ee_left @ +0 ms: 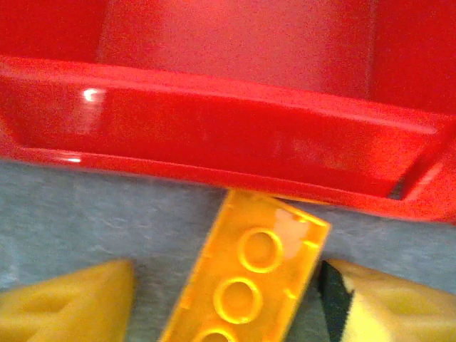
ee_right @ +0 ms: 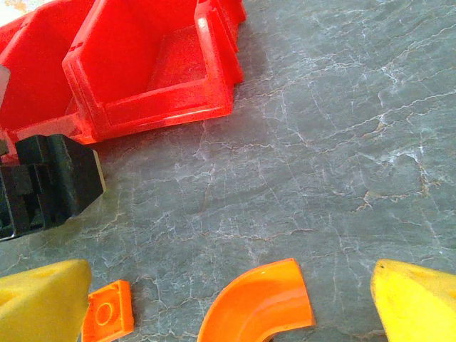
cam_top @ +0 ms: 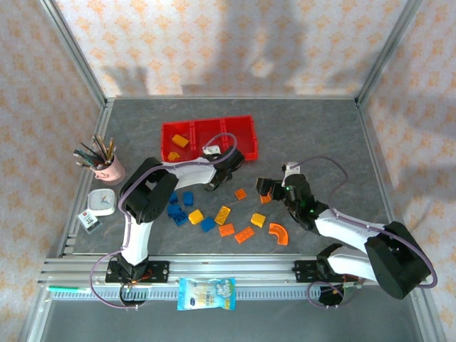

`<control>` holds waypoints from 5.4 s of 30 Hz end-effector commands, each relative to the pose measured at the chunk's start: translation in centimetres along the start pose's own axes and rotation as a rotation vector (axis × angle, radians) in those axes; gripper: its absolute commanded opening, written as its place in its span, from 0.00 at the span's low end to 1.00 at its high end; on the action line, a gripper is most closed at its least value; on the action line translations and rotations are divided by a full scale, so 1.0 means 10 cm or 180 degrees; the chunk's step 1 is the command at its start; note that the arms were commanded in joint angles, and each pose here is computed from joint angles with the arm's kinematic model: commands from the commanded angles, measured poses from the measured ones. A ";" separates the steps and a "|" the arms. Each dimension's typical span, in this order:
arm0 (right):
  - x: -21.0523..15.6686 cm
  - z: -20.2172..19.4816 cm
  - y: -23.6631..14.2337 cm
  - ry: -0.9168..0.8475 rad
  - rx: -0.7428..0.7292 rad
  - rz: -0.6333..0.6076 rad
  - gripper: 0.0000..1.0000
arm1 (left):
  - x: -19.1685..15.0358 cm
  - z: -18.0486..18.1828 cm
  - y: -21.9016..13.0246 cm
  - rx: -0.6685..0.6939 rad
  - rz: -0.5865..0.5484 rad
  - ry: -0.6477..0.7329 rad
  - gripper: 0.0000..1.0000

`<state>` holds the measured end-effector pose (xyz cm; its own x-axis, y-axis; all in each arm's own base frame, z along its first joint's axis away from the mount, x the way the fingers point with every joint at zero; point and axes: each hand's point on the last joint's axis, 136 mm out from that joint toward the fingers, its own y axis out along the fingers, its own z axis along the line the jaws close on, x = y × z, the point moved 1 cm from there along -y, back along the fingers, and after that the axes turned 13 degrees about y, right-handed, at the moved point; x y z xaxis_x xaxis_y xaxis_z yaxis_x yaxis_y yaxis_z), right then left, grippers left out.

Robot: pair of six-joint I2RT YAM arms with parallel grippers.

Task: Sort the legos into containers by color
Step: Pick up the lego from the center of the table, then place the lego in the container, then pick up the lego from the middle-left of the table, then place the lego in the container.

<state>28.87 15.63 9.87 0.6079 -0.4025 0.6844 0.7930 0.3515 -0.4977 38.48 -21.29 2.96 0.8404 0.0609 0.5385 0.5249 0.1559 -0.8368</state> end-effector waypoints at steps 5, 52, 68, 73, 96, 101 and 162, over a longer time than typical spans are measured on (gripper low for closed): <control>0.06 -0.02 -0.01 -0.0007 -0.0012 -0.0108 1.00 | -0.09 -0.02 0.10 -0.0012 0.0145 0.0323 0.58; 0.01 0.82 -0.06 0.0054 0.0682 0.0411 1.00 | 0.64 0.80 -1.21 -0.0302 -0.0814 -0.0086 0.15; 0.21 0.95 0.04 -0.0023 0.0570 0.0263 1.00 | 1.53 1.58 -0.47 0.0182 -0.0952 -0.0613 0.24; 0.29 1.01 0.00 -0.0078 0.0595 0.0207 1.00 | 1.60 1.52 -0.39 0.0036 -0.0874 -0.0609 0.50; 0.09 0.50 -0.25 0.0190 0.0053 0.0534 1.00 | 0.25 0.49 -1.17 -0.1063 -0.0339 0.0412 0.62; -0.08 0.32 -0.32 0.0333 -0.0098 0.0715 1.00 | -0.25 0.24 -1.24 -0.1125 -0.0096 0.0720 0.64; 0.07 0.72 -0.27 0.0299 0.0487 0.0682 1.00 | 0.17 0.45 -1.26 -0.0426 -0.0540 0.0677 0.31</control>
<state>25.17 19.34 13.09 0.7992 -0.3816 0.4644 0.6009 0.5222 -0.6052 30.03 -21.75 11.21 0.7879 -0.2293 0.5715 0.5661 -0.0954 -0.8188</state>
